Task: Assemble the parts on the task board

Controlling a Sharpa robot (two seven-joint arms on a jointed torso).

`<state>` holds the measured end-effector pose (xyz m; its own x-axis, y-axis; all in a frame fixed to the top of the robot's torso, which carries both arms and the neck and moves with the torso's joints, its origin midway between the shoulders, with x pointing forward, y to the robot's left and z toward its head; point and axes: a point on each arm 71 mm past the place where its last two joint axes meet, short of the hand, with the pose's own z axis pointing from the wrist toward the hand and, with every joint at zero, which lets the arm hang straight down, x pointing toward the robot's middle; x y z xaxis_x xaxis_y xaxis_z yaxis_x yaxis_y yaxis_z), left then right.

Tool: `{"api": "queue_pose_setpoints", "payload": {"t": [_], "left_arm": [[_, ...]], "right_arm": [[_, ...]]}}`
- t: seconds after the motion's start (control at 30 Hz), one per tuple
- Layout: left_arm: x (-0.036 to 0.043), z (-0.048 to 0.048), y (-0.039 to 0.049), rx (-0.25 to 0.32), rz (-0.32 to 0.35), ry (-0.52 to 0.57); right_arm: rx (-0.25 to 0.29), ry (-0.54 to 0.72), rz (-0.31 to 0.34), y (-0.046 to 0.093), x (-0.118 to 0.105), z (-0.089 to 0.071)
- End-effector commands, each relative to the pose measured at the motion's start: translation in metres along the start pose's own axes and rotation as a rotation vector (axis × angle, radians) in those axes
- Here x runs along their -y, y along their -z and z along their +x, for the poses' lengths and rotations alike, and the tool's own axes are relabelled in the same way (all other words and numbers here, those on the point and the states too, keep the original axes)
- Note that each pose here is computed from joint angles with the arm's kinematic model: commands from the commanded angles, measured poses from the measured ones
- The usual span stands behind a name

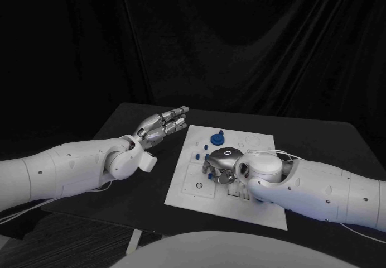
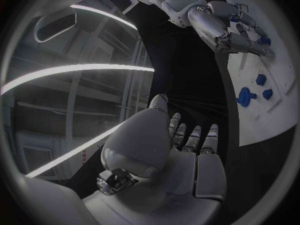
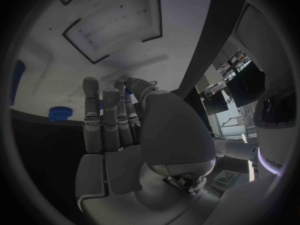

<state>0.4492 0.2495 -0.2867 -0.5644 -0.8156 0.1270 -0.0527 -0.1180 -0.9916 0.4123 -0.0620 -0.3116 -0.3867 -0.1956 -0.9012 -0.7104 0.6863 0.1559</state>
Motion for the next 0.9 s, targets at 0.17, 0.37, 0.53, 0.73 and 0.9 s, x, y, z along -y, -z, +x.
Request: {"api": "queue_pose_setpoints", "payload": {"t": [0.17, 0.37, 0.53, 0.73, 0.9], "left_arm": [[-0.0008, 0.0019, -0.0006, -0.009, 0.003, 0.017], [-0.0014, 0.0020, -0.0004, -0.010, -0.001, 0.018], [-0.0020, 0.0018, 0.0000, -0.011, -0.002, 0.019], [-0.0020, 0.0007, 0.0013, -0.007, -0.003, 0.018], [-0.0019, -0.0005, 0.0024, -0.005, -0.005, 0.017]], "right_arm": [[0.023, -0.002, 0.034, 0.000, 0.002, -0.001], [0.020, -0.002, 0.040, 0.000, 0.003, 0.000], [0.037, 0.006, 0.053, 0.005, 0.007, -0.001], [0.074, 0.038, 0.072, 0.020, 0.016, -0.010], [0.121, 0.029, 0.096, 0.040, 0.028, -0.030]]}}
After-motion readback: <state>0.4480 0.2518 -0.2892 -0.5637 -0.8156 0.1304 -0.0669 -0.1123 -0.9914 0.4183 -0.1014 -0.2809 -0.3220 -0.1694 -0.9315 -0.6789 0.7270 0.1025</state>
